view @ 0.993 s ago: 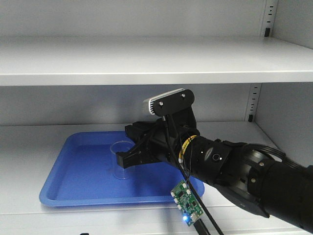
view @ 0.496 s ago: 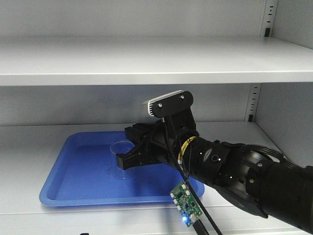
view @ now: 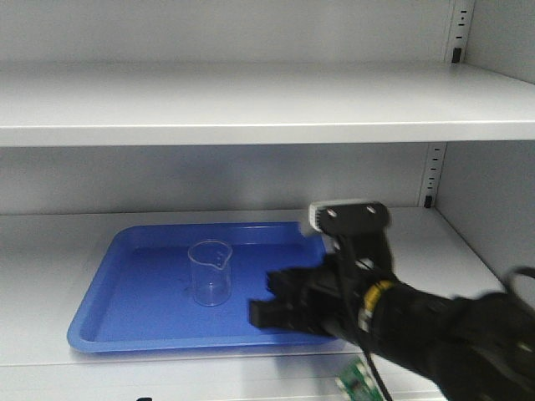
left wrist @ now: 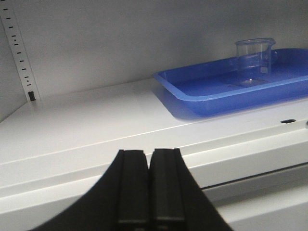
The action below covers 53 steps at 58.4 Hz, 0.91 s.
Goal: Pick beaker and place in left cabinet
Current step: 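Withdraw the right gripper away from the beaker out of the cabinet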
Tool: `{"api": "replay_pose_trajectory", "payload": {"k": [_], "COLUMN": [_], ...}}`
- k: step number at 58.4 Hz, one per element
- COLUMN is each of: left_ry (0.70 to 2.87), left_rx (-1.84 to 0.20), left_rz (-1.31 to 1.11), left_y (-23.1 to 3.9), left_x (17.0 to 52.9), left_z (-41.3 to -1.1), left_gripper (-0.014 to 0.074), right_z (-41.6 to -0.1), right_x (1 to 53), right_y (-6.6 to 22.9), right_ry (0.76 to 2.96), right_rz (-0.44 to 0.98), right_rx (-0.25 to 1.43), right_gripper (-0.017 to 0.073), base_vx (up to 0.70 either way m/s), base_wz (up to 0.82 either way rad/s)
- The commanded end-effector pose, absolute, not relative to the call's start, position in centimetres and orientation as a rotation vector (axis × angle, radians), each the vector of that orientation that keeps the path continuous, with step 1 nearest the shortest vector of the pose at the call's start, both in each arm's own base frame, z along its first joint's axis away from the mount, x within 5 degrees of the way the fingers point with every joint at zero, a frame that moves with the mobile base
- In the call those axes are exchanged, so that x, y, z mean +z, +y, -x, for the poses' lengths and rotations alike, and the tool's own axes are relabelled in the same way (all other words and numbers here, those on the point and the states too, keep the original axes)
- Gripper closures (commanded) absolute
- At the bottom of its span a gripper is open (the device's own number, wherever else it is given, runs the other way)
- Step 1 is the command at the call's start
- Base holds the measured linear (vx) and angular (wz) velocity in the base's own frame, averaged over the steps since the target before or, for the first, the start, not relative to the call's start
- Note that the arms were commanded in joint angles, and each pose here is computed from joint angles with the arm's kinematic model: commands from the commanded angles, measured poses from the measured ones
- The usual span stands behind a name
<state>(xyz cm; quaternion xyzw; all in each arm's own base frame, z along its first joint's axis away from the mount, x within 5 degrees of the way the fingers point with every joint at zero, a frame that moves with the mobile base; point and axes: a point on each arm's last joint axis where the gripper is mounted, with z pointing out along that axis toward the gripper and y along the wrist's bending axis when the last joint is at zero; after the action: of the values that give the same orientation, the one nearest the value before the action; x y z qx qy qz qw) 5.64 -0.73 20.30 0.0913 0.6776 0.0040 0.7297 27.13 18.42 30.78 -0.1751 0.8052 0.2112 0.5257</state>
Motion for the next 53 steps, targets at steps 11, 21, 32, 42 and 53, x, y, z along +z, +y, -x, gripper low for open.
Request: {"api": "replay_pose_trajectory", "payload": {"k": [11,21,32,42,53], "left_ry": [1.416,1.416,1.416,1.416,1.416], "left_rx": [0.002,0.002,0.002,0.002,0.002], "left_rz": [-0.189,-0.189,-0.189,-0.189,-0.189], "left_y": [-0.7,-0.7,-0.7,-0.7,-0.7], "left_x": [20.5,20.5,20.5,20.5,20.5], "left_z": [-5.5,-5.5,-5.5,-5.5,-5.5], "left_gripper": [0.0592,0.0592,0.0592,0.0592,0.0592], "right_z": [-23.9,-23.1,-21.7,-19.1,-15.8], "right_x": [32.6,31.9,31.3,30.4,29.6], "right_y": [12.0,8.9,5.6,3.6,3.1], "right_ry": [1.806,1.814,1.808,1.784,1.72], "right_rz": [0.282,0.192,0.084,0.082,0.216], "right_rx": [0.439,0.372,0.29,0.201,0.097], "right_gripper": [0.0566,0.0566,0.0566,0.0566,0.0566], "base_vx": [0.0,0.0,0.0,0.0,0.0], "base_wz": [0.0,0.0,0.0,0.0,0.0]}}
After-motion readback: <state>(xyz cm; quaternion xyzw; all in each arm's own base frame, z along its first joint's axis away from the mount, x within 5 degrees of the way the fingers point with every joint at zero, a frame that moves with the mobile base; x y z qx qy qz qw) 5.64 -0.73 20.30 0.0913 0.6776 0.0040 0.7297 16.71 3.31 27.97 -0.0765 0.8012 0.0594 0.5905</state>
